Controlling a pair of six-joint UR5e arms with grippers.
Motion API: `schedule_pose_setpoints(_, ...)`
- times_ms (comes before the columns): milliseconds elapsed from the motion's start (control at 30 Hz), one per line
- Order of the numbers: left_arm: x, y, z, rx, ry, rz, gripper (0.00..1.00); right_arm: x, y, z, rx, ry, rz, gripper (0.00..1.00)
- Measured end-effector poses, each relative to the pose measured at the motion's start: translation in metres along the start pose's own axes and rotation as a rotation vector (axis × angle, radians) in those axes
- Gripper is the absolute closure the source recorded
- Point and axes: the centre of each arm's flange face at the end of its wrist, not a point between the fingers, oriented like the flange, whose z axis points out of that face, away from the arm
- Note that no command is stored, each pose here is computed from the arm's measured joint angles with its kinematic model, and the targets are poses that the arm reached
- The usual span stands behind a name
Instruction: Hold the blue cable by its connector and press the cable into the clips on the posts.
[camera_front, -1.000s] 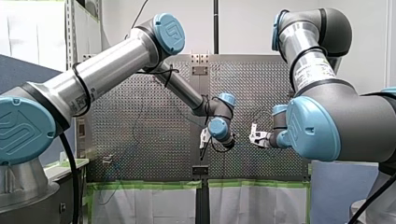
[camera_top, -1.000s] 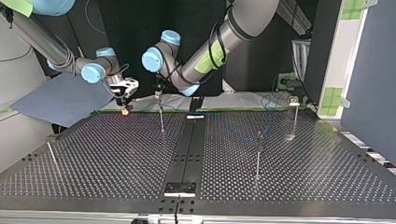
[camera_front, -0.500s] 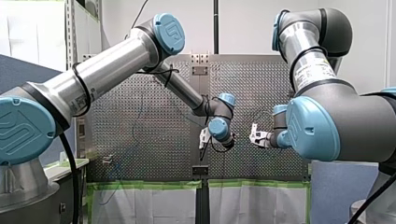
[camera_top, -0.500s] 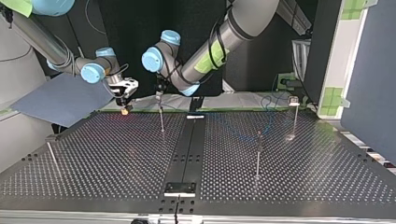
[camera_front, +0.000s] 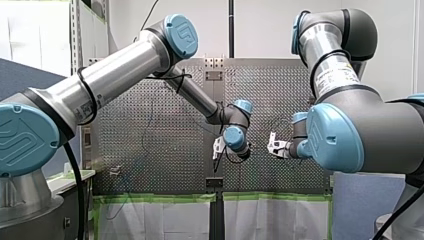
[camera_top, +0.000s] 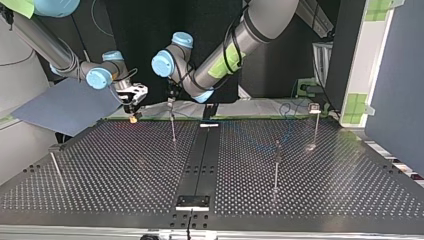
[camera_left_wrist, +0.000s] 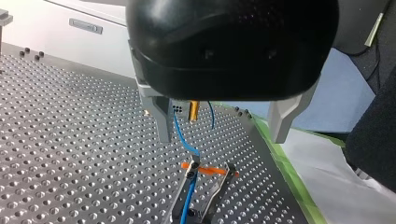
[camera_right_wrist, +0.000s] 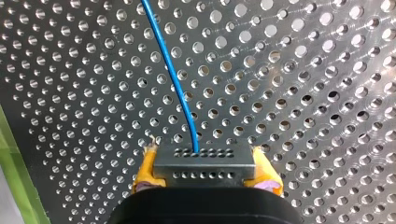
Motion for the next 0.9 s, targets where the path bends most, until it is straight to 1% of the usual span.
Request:
schedule_pose_setpoints(167, 0.0003, 0.0006, -0.0006, -0.007, 0.003, -0.008, 0.0, -0.0002, 0.0001, 0.0, 0.0, 0.0, 0.0, 1.0)
schedule_pose_setpoints(400, 0.0001, 0.0042, -0.0012, -0.044, 0.0, -0.011, 0.0, -0.0002, 0.0002, 0.0, 0.0, 0.0, 0.001, 1.0)
schedule_pose_setpoints(500, 0.0004, 0.0044, -0.0016, -0.053, 0.0, -0.012, 0.0, -0.0003, 0.0003, 0.0, 0.0, 0.0, 0.001, 1.0)
schedule_pose_setpoints(767, 0.0005, 0.0031, -0.0029, -0.056, -0.001, -0.014, 0.0, -0.0001, 0.001, -0.0001, -0.001, 0.0, 0.001, 1.0)
schedule_pose_setpoints(900, 0.0029, 0.0017, -0.0059, -0.066, 0.001, -0.01, 0.0, 0.0001, 0.002, -0.0002, -0.002, 0.0, 0.001, 1.0)
